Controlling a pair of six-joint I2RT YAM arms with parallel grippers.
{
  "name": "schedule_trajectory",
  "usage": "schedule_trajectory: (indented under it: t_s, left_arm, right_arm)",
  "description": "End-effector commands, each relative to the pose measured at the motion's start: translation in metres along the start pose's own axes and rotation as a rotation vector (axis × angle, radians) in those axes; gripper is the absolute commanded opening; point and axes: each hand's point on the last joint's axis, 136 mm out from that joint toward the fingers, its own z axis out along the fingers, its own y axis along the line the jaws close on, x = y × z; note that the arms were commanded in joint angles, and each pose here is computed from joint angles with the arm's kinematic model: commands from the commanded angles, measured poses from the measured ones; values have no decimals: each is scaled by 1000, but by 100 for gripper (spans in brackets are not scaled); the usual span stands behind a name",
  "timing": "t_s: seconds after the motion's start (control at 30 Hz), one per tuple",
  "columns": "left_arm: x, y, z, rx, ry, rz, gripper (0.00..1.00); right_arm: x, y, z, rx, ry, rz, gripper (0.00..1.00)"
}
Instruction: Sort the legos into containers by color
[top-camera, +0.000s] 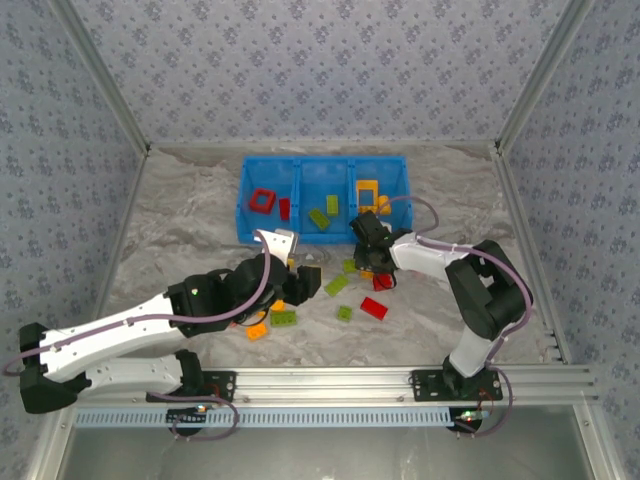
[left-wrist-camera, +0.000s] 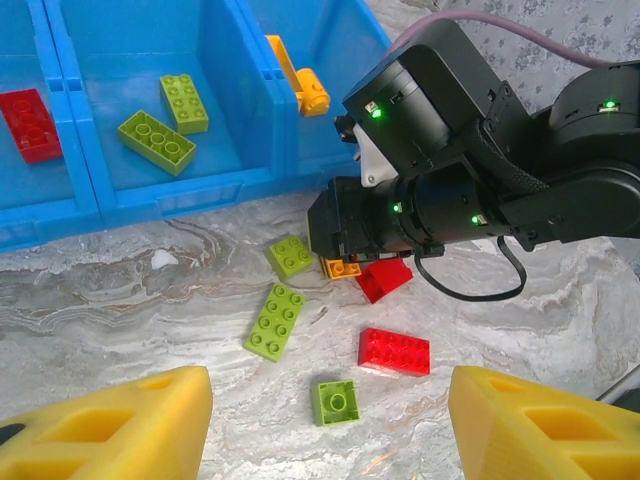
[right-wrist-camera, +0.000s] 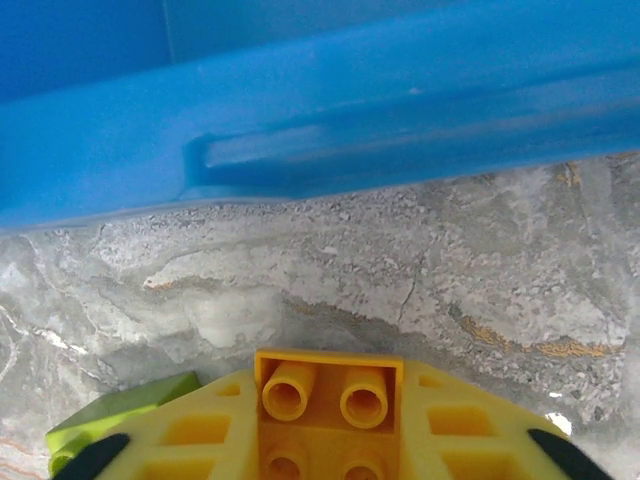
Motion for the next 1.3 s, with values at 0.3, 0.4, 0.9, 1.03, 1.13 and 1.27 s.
schedule_trajectory:
  t_s: [0.3, 0.4, 0.9, 1.03, 1.13, 1.27]
  left_arm:
    - [-24, -26, 0, 50, -44, 20, 65]
    - [-31, -34, 4, 59, -57, 30, 65]
    - [-72, -76, 9, 136, -142, 51, 66]
    - [-70, -74, 10, 133, -134, 46, 66]
    - [-67, -70, 8, 127, -128, 37, 66]
    - [-63, -63, 4, 113, -123, 26, 66]
  right_arm:
    - [-82, -17, -109, 103, -322, -100, 23]
    - [-107, -28, -106, 190, -322, -146, 23]
    - [-224, -33, -27, 406, -302, -238, 23]
    - [-227, -36, -3, 469, -251, -281, 24]
    - [-227, -37, 14, 503, -220, -307, 26]
    - [-227, -38, 22, 517, -209, -316, 35]
